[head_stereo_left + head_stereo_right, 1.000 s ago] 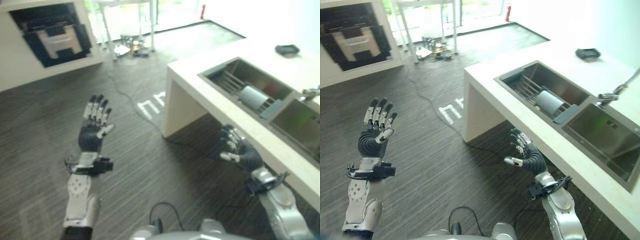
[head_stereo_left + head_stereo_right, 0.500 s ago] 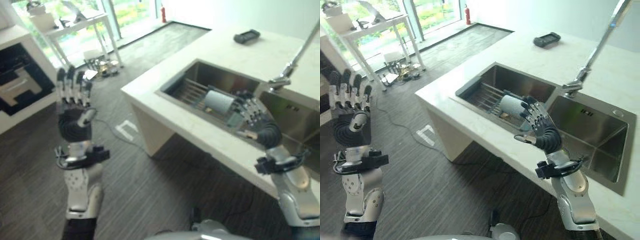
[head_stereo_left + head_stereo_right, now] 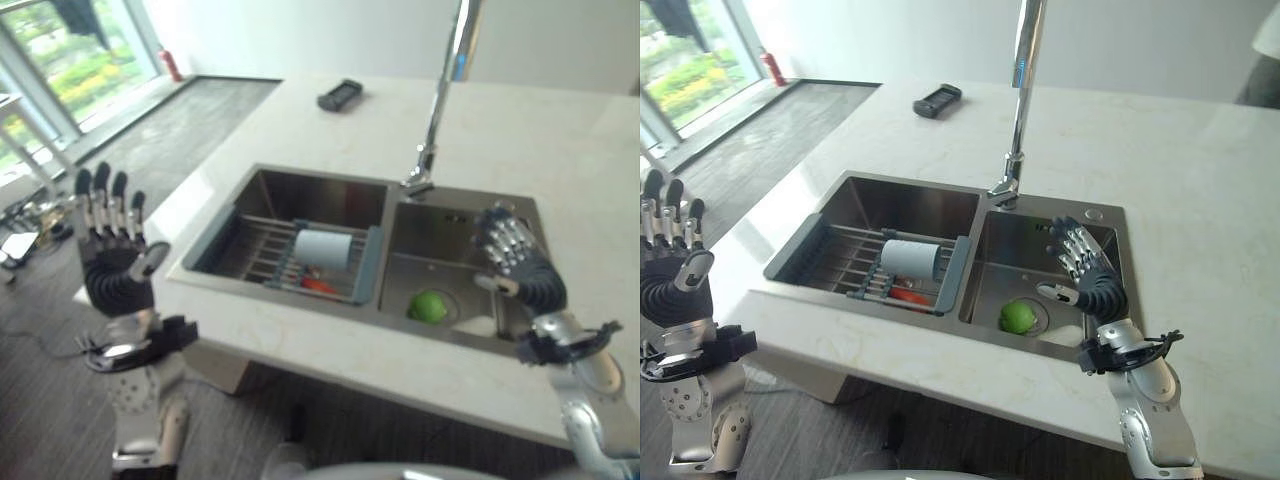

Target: Place the dishes in the dishwasher.

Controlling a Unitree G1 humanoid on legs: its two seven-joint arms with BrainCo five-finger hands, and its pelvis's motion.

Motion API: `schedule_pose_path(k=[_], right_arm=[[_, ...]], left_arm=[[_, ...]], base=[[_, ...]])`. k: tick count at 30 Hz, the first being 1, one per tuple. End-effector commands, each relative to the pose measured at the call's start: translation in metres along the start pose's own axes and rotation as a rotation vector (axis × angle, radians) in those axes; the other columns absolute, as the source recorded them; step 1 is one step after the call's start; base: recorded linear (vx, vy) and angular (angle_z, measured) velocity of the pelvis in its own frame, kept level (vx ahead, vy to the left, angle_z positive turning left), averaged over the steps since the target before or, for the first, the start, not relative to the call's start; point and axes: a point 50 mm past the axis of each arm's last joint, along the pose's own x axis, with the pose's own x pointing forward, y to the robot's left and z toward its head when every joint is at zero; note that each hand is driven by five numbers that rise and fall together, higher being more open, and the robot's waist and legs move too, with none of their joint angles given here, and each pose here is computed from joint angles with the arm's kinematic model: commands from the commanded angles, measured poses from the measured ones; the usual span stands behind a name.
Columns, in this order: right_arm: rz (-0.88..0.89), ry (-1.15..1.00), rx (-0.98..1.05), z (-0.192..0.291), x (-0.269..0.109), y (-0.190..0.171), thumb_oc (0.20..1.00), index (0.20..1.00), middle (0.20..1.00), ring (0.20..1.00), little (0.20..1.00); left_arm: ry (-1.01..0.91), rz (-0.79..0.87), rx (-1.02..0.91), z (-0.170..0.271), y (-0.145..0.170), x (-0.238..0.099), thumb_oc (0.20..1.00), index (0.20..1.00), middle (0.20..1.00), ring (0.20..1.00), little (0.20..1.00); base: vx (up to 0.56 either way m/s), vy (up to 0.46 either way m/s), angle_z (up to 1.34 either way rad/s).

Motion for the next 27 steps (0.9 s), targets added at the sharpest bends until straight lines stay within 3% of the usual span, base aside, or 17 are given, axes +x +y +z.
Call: schedule_pose_path(k=[1, 11, 20, 27], right_arm=[[-0.05, -0.159, -0.026, 0.034, -0.001, -0.008, 1.0, 1.0, 1.0, 1.0, 1.0], [-0.119, -0.161, -0.01, 0.03, 0.0, -0.001, 1.0, 1.0, 1.0, 1.0, 1.0], [-0.062, -0.186, -0.021, 0.033, 0.018, 0.0, 1.0, 1.0, 1.0, 1.0, 1.0], [-0.023, -0.181, -0.042, 0.04, 0.023, -0.007, 1.0, 1.0, 1.0, 1.0, 1.0]], left_arm=[[-0.14, -0.101, -0.014, 0.024, -0.01, 0.017, 1.0, 1.0, 1.0, 1.0, 1.0], [-0.142, -0.26, 0.088, 0.028, -0.026, 0.032, 1.0, 1.0, 1.0, 1.0, 1.0], [0.019, -0.466, 0.361, 0.011, -0.032, 0.035, 1.0, 1.0, 1.0, 1.0, 1.0], [0.071, -0.683, 0.728, -0.005, -0.037, 0.04, 1.0, 1.0, 1.0, 1.0, 1.0]], base=[[0.15, 0.245, -0.11], [0.06, 0.173, -0.18], [-0.04, -0.061, -0.43], [-0.04, -0.12, -0.05]])
